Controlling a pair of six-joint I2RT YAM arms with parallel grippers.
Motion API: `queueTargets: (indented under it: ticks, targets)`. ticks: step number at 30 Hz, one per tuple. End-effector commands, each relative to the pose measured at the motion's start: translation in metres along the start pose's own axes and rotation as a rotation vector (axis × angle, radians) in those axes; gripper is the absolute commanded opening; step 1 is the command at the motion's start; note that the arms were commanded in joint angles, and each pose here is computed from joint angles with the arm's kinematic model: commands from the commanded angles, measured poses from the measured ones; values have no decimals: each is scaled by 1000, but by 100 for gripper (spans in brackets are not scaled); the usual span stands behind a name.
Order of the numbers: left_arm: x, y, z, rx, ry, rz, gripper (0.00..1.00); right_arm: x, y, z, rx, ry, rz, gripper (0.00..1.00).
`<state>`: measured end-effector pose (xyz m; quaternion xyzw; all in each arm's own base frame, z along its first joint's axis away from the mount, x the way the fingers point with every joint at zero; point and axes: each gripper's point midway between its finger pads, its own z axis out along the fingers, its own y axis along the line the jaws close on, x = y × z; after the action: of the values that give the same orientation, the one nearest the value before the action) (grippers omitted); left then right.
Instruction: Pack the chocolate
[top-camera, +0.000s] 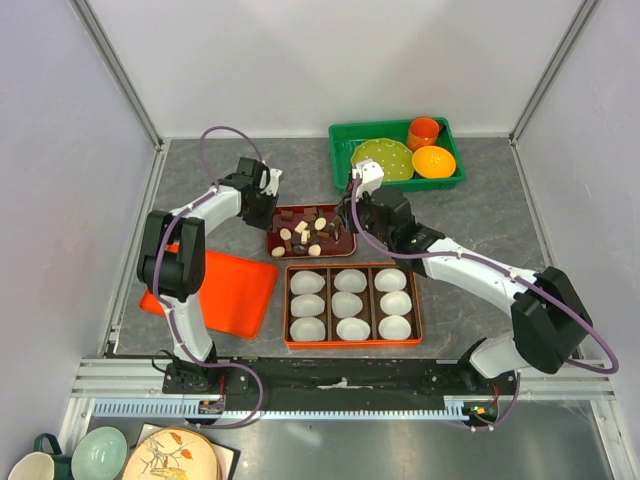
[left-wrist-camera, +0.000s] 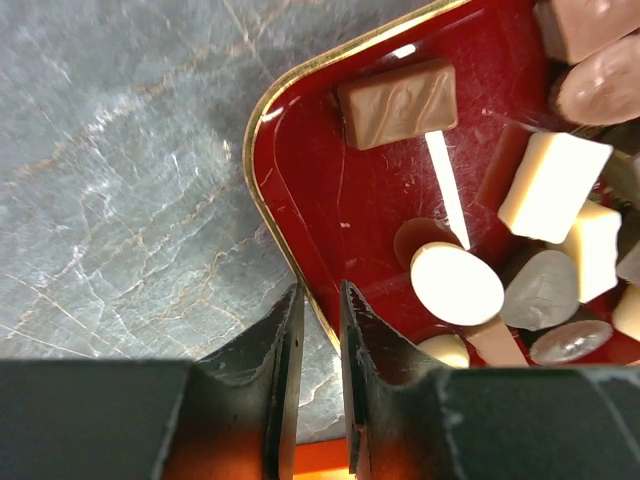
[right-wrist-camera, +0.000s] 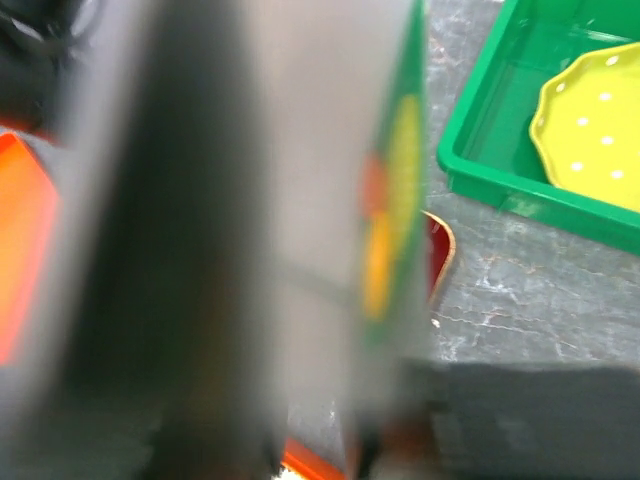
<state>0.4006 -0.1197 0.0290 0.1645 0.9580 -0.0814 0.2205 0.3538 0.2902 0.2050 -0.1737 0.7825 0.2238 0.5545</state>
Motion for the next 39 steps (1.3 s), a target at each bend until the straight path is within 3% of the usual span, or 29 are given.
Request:
queueTargets:
  ticks: [1,5,9,11,12,14,22,39]
  targets:
    - [-35,-14,-11,42,-78,-25,27,-34,13,8,-51,-123,17,36]
    - [-35,-15,-15,47,-79,-27,36,-31,14,13,-59,-120,4,47]
    - [-36,-16,-32,45,-104,-25,63,-33,13,16,-58,-129,-1,49]
    - [-33,-17,-41,55,-107,-25,69,-34,12,19,-53,-130,-10,49]
    - [-36,-18,-52,64,-129,-23,78,-33,13,21,-55,-129,-21,49]
    - [-29,-20,-61,72,-130,-22,86,-31,12,26,-55,-123,-27,50]
    - [2,-18,-101,81,-196,48,88,-17,1,43,-5,-97,-69,50]
    - [56,11,-100,111,-178,-25,85,6,4,50,-32,-39,-84,48]
